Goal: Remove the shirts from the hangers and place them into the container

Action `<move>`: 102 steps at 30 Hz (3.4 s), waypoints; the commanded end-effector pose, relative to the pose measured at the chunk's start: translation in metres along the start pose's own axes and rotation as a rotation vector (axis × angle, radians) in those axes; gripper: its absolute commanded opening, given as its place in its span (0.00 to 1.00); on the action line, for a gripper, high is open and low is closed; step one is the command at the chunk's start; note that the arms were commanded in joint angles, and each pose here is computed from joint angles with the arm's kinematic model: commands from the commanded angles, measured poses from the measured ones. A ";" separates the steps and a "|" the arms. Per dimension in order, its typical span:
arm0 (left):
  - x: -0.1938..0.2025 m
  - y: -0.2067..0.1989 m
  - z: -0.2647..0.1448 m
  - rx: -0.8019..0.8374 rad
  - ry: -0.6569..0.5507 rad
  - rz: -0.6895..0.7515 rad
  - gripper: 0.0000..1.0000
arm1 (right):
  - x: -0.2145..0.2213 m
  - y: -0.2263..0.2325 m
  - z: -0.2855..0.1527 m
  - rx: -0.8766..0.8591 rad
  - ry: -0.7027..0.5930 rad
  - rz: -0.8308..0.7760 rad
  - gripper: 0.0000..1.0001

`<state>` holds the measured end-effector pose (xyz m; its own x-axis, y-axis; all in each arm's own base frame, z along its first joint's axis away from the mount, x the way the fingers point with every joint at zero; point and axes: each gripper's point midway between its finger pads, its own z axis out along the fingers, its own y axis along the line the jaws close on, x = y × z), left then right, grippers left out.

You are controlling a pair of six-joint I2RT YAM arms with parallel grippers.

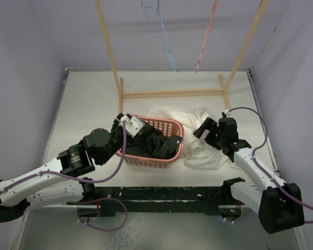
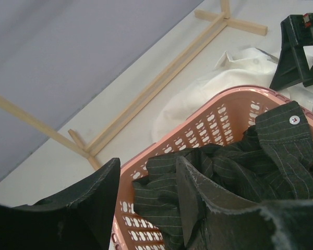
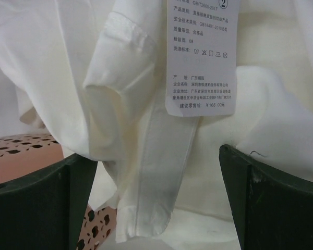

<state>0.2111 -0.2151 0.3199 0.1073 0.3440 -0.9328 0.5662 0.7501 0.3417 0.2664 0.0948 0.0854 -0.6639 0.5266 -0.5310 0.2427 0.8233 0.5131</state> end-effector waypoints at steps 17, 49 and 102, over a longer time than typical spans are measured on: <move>-0.008 0.007 0.001 -0.036 -0.024 -0.043 0.50 | -0.005 -0.025 0.058 0.125 -0.084 0.114 0.81; -0.012 0.058 -0.017 -0.223 -0.073 -0.194 0.53 | -0.169 0.150 -0.251 -0.401 -0.652 -0.255 0.00; -0.010 0.058 -0.013 -0.193 -0.118 -0.242 0.61 | -0.291 0.362 -0.618 -1.545 -1.230 -0.204 0.00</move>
<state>0.2316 -0.1724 0.3340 0.0473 0.1372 -0.9894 0.4441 0.8843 0.1439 0.1487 0.1223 0.8171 0.3306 0.7806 -0.5305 -0.8729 0.4666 0.1424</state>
